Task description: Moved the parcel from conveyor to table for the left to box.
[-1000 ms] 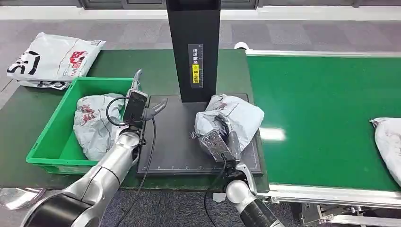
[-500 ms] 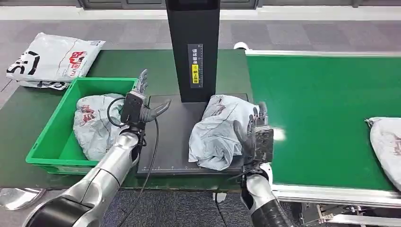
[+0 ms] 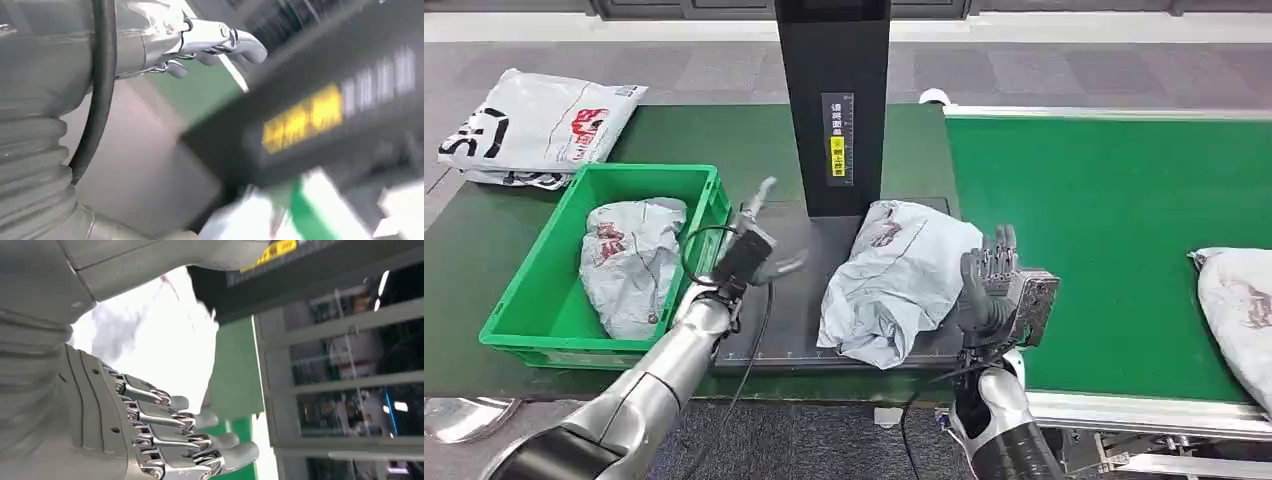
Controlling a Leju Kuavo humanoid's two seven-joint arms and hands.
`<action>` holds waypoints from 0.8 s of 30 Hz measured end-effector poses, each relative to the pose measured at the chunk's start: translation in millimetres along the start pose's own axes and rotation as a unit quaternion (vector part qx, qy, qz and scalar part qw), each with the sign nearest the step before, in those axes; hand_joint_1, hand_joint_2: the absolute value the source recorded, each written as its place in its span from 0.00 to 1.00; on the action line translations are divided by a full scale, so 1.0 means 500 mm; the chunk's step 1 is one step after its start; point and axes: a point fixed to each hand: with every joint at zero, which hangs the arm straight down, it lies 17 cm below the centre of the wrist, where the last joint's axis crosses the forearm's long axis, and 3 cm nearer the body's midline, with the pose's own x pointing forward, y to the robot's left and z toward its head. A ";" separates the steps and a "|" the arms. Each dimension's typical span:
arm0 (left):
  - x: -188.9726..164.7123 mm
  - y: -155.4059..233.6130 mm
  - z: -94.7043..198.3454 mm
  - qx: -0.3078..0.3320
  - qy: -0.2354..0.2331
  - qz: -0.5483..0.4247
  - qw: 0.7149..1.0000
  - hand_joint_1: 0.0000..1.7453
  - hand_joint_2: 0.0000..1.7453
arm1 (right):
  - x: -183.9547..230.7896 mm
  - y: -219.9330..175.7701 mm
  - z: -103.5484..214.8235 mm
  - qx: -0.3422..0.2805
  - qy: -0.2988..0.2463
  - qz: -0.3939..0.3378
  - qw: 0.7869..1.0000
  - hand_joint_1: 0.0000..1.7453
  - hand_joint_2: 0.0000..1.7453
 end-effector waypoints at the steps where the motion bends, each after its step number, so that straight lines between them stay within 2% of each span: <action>1: -0.002 -0.048 0.010 -0.040 0.000 -0.027 0.999 0.00 1.00 | -0.001 -0.004 -0.001 -0.001 -0.001 0.012 1.000 0.00 1.00; 3: -0.014 -0.124 0.037 -0.100 0.003 -0.069 0.993 0.00 1.00 | 0.000 -0.014 -0.004 -0.004 -0.005 0.033 0.999 0.00 1.00; 5: -0.021 -0.177 0.058 -0.135 0.005 -0.087 0.987 0.00 1.00 | 0.003 -0.024 -0.008 -0.008 -0.010 0.045 0.999 0.00 1.00; 10: -0.031 -0.226 0.082 -0.174 0.008 -0.101 0.980 0.00 1.00 | 0.004 -0.036 -0.011 -0.012 -0.014 0.059 0.998 0.00 1.00; 14: -0.048 -0.290 0.118 -0.240 0.017 -0.128 0.962 0.00 1.00 | 0.018 -0.049 -0.019 -0.016 -0.027 0.088 0.996 0.00 1.00; 15: -0.054 -0.313 0.133 -0.264 0.020 -0.142 0.954 1.00 1.00 | 0.021 -0.052 -0.022 -0.018 -0.028 0.091 0.995 0.00 1.00; 19: -0.062 -0.356 0.151 -0.314 0.022 -0.197 0.928 1.00 1.00 | 0.025 -0.066 -0.035 -0.023 -0.025 0.098 0.995 0.00 1.00; 22: -0.051 -0.363 0.136 -0.319 0.020 -0.228 0.920 1.00 1.00 | 0.034 -0.078 -0.053 -0.030 -0.028 0.104 0.994 0.00 1.00; 24: -0.039 -0.361 0.122 -0.305 0.020 -0.226 0.925 1.00 1.00 | 0.038 -0.085 -0.058 -0.033 -0.031 0.106 0.993 0.00 1.00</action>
